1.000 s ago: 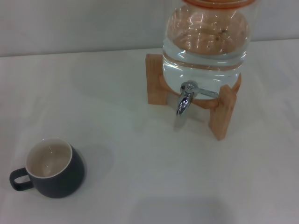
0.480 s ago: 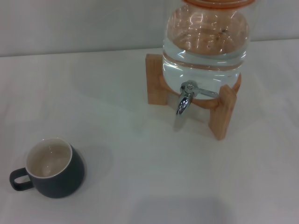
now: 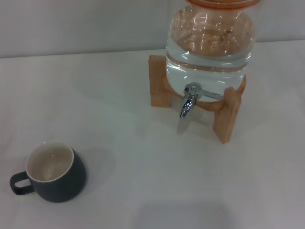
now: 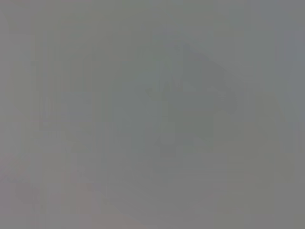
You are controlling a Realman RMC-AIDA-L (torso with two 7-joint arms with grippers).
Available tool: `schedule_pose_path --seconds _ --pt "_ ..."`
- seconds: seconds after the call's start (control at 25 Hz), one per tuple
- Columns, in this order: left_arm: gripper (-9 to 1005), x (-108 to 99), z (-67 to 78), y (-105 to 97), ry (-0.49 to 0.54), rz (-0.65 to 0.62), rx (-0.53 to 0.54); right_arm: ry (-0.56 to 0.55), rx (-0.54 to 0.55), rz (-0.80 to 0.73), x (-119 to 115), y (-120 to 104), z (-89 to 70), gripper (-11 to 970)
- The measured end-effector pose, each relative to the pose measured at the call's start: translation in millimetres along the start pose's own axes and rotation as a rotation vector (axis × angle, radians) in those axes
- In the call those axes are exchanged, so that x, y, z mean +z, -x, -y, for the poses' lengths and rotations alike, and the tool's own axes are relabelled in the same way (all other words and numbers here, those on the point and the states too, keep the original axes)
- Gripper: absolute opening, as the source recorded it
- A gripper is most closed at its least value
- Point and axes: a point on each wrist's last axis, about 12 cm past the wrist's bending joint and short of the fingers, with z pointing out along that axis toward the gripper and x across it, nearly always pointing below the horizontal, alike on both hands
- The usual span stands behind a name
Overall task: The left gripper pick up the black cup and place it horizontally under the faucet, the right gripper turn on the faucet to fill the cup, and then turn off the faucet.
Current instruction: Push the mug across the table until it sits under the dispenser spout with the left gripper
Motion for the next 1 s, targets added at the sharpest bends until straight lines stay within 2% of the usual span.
schedule_pose_path --seconds 0.16,0.28,0.6,0.8,0.88,1.0 --pt "883 -16 6.9 2 -0.052 -0.086 -0.048 -0.006 -0.016 -0.012 4 1 2.7 793" --pt "882 -28 15.3 14 -0.089 -0.209 -0.067 -0.006 -0.021 -0.014 4 2 3.6 793" --pt "880 -56 21.5 17 -0.046 -0.217 -0.03 0.003 -0.03 -0.029 6 2 4.2 793" --pt "879 -53 24.7 25 -0.045 -0.348 -0.034 -0.006 -0.039 -0.046 2 2 7.9 793" --pt "878 -50 27.4 36 -0.026 -0.396 0.0 -0.006 -0.044 -0.05 2 3 8.6 793" --pt "877 -44 32.4 52 0.007 -0.395 0.092 -0.002 -0.049 -0.061 4 2 7.9 793"
